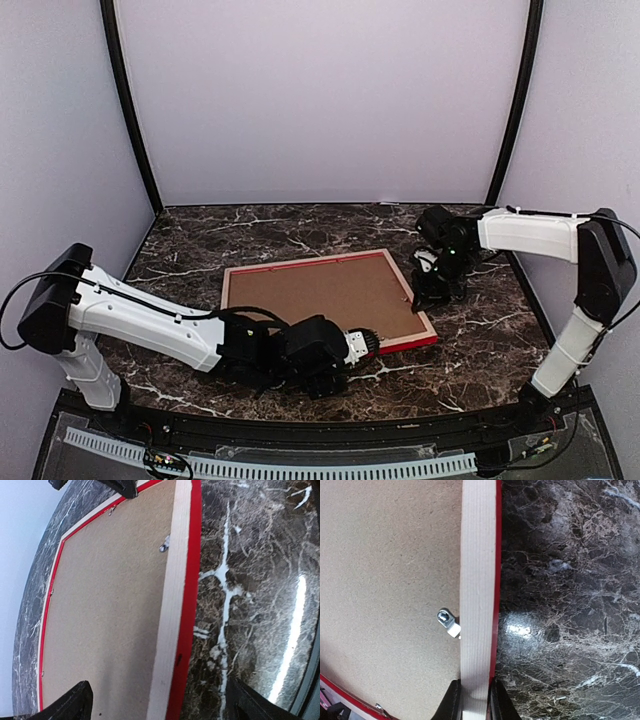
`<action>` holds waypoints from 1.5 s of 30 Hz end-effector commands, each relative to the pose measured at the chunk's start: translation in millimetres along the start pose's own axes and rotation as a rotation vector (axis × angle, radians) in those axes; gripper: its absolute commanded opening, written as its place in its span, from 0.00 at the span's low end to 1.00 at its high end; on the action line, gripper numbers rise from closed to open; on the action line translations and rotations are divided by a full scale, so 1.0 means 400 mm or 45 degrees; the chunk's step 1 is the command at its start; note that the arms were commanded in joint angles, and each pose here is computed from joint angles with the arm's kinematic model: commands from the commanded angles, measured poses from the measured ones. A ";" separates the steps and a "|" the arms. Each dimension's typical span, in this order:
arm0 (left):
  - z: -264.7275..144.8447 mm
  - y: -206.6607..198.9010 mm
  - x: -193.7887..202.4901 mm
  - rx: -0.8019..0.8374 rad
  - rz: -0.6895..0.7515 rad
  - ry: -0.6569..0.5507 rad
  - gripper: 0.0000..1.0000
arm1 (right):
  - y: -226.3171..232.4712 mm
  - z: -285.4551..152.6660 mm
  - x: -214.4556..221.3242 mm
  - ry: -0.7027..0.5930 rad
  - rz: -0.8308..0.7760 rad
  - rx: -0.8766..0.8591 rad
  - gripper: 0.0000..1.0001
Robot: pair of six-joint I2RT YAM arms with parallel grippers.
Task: Put the photo into the frame
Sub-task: Pick up the photo frame from the center of the board, then pass from the right arm to the left
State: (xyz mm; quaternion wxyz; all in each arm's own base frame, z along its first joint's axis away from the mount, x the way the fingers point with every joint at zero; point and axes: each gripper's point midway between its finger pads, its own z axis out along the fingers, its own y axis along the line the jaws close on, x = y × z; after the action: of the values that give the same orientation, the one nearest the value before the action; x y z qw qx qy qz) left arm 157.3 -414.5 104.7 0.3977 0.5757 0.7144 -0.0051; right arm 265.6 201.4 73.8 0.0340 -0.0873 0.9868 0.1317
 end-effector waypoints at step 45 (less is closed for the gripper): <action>-0.067 0.117 0.034 -0.316 0.199 0.233 0.00 | 0.095 -0.089 0.025 0.017 -0.051 -0.251 0.25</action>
State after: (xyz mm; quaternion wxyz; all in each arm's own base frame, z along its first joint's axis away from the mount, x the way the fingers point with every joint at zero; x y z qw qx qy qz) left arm 165.4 -376.8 94.4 0.3510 0.6162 0.6896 0.1468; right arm 256.7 212.5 91.6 0.0154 -0.0867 0.9810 0.1727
